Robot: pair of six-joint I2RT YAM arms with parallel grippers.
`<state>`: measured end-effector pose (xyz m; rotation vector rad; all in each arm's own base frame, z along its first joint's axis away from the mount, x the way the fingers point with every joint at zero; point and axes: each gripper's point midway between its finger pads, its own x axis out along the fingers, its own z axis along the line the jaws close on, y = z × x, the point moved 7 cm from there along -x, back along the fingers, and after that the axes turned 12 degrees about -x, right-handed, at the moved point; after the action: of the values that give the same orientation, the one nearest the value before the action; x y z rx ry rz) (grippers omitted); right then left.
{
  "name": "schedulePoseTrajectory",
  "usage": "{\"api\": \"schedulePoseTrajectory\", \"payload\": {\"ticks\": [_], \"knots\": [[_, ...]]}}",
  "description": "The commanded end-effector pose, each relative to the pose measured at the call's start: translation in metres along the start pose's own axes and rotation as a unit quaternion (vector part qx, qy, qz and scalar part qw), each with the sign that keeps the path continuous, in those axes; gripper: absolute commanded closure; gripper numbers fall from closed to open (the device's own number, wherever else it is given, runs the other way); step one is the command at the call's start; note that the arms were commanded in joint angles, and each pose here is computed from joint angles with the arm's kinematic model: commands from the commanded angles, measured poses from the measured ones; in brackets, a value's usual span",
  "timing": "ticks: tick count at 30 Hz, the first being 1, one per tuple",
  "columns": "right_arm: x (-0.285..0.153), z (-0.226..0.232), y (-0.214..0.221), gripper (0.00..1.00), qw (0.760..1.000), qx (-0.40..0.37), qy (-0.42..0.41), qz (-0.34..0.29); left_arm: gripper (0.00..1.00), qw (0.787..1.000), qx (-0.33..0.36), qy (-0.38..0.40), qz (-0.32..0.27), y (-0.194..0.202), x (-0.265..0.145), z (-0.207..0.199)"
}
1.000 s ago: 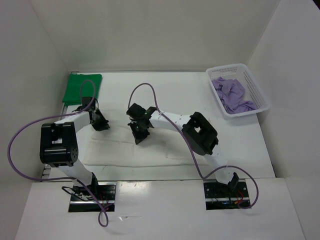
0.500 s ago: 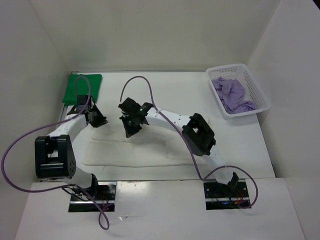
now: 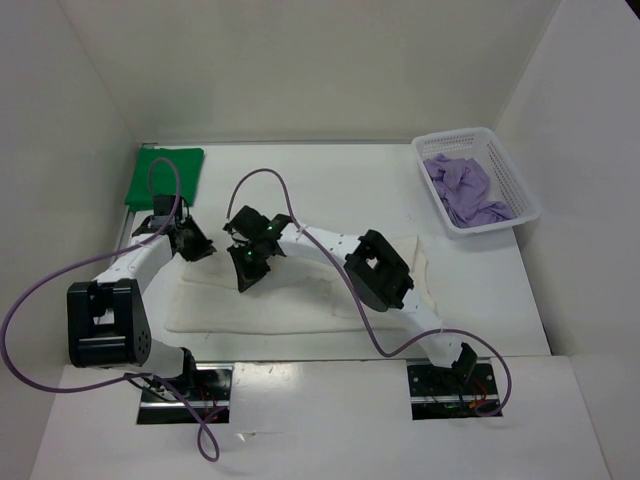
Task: Fold and stack the t-shirts
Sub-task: Fold the other side of the tshirt into a rectangle
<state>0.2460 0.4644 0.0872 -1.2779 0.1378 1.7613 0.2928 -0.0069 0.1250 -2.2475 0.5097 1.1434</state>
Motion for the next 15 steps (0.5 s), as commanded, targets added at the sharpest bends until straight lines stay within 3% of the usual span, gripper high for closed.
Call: {"api": "schedulePoseTrajectory", "payload": {"ticks": [1, 6, 12, 15], "knots": [[-0.021, 0.033, -0.008, 0.95, 0.996, -0.041, -0.071, -0.016, 0.77, 1.000, -0.008, 0.002, 0.002, -0.001, 0.000, -0.001], [-0.015, 0.024, -0.001, 0.95, 0.998, -0.048, -0.048, -0.003, 0.77, 1.000, -0.012, -0.002, -0.002, -0.002, -0.002, 0.000], [-0.050, 0.028, -0.011, 0.95, 0.997, -0.058, -0.029, -0.052, 0.76, 1.000, -0.013, -0.008, -0.002, 0.003, -0.005, 0.005], [-0.068, 0.008, -0.017, 0.95, 0.996, -0.038, 0.004, -0.075, 0.76, 0.999, -0.016, -0.026, 0.015, 0.006, 0.006, 0.011]]}}
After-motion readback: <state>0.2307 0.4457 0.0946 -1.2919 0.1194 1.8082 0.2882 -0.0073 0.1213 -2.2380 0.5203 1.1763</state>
